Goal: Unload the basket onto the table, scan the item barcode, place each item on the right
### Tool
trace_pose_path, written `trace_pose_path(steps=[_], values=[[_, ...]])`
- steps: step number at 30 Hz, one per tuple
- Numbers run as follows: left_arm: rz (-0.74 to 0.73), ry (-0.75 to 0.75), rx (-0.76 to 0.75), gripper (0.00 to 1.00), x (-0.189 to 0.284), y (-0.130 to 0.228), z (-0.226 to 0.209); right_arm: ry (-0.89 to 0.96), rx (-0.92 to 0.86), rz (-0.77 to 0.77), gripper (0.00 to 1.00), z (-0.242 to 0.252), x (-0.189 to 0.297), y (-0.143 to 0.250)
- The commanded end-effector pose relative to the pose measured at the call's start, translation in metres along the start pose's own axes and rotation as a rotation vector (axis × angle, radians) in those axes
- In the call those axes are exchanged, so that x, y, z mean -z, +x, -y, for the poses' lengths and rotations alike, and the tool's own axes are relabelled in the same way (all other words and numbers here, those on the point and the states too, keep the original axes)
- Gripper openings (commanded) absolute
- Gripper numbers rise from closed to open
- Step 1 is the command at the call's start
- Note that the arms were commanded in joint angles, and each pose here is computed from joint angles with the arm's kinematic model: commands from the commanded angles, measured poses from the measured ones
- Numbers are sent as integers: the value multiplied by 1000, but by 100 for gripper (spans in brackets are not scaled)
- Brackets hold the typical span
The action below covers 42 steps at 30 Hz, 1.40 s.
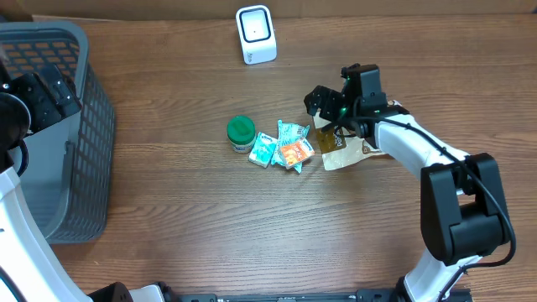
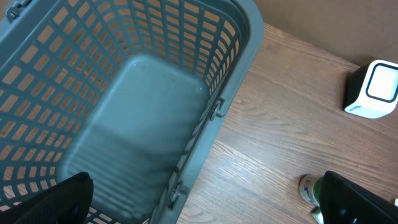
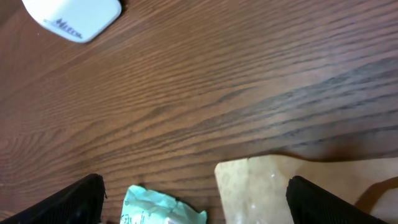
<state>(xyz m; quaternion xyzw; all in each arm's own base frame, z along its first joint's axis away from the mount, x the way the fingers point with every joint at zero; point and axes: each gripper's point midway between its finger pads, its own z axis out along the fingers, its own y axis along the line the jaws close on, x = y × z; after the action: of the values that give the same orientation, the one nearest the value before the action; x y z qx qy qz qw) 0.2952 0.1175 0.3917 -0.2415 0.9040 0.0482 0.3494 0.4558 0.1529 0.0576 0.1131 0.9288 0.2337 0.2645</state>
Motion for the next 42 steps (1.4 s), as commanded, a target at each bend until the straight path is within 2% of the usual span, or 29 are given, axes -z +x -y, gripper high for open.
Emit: trace_pose_path(steps=[1,12,21,26,29,33,38,42], values=[[8,-8,-12,100,0,-3,-2,13,17,-9,96,-9,-5,4],[7,-8,-12,100,0,-3,-2,23,-29,-213,91,-5,8,50],[7,-8,-12,100,0,-3,-2,170,-181,-367,92,47,49,66],[7,-8,-12,100,0,-3,-2,-70,-99,-466,91,25,68,71],[7,-8,-12,100,0,-3,-2,-130,-72,-451,91,18,86,63],[7,-8,-12,100,0,-3,-2,-127,-94,-352,91,30,119,36],[7,-8,-12,99,0,-3,-2,-68,-210,-236,92,80,142,4],[7,-8,-12,100,0,-3,-2,-11,-314,-205,93,126,145,1]])
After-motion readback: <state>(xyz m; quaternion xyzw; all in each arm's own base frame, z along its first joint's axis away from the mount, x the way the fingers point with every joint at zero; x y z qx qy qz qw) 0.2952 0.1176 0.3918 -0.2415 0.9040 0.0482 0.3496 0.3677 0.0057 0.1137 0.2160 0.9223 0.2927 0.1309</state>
